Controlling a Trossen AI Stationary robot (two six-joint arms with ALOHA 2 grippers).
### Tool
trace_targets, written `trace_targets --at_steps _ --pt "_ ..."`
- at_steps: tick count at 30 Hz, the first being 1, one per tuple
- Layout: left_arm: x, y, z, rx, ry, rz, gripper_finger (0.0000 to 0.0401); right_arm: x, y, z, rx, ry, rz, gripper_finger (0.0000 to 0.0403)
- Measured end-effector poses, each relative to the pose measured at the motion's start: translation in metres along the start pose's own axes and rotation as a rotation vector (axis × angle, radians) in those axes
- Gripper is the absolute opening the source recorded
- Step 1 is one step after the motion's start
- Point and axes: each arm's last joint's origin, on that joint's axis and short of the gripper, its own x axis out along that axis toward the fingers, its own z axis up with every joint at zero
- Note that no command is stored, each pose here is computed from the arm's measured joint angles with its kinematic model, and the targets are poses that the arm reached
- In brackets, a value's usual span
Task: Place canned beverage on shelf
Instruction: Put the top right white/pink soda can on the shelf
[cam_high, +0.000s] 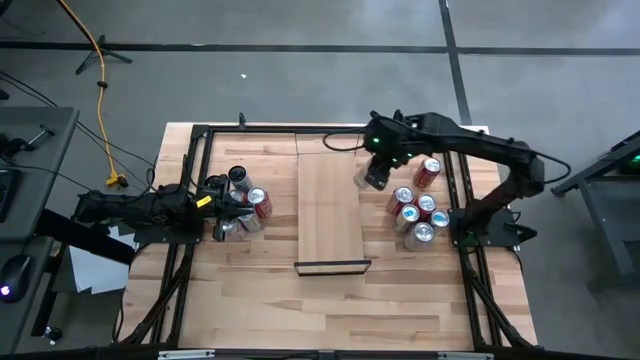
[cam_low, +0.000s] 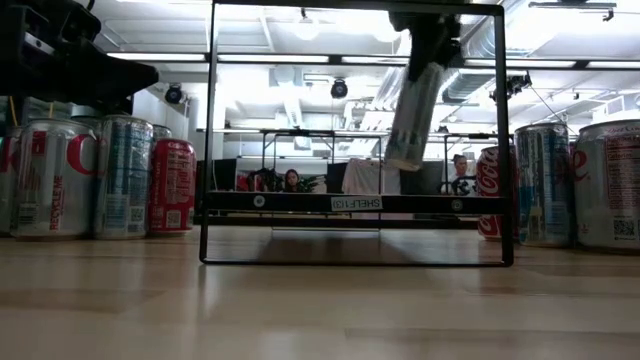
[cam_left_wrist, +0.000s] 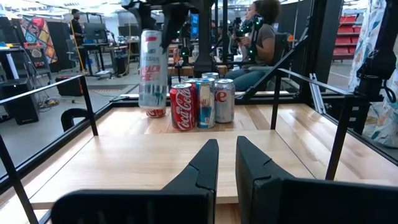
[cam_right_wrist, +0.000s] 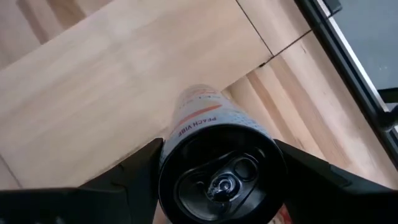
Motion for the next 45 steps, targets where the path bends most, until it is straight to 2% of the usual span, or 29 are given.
trace_targets --at_steps 9,15,22,31,45 --pt "0.000 0.000 0.000 0.000 0.000 0.000 0.0005 0.045 0.018 0.067 -0.053 0.073 -0.010 0.0256" --pt "0.000 0.000 0.000 0.000 0.001 0.000 0.0005 0.073 0.020 0.095 -0.059 0.156 -0.032 0.0256" --pt "0.000 0.000 0.000 0.000 0.000 0.000 0.0005 0.089 0.023 0.102 -0.067 0.236 -0.044 0.0256" --pt "0.000 0.000 0.000 0.000 0.000 0.000 0.0005 0.092 0.024 0.103 -0.061 0.240 -0.031 0.0258" --pt "0.000 0.000 0.000 0.000 0.000 0.000 0.0005 0.097 0.025 0.104 -0.083 0.246 -0.015 0.0283"
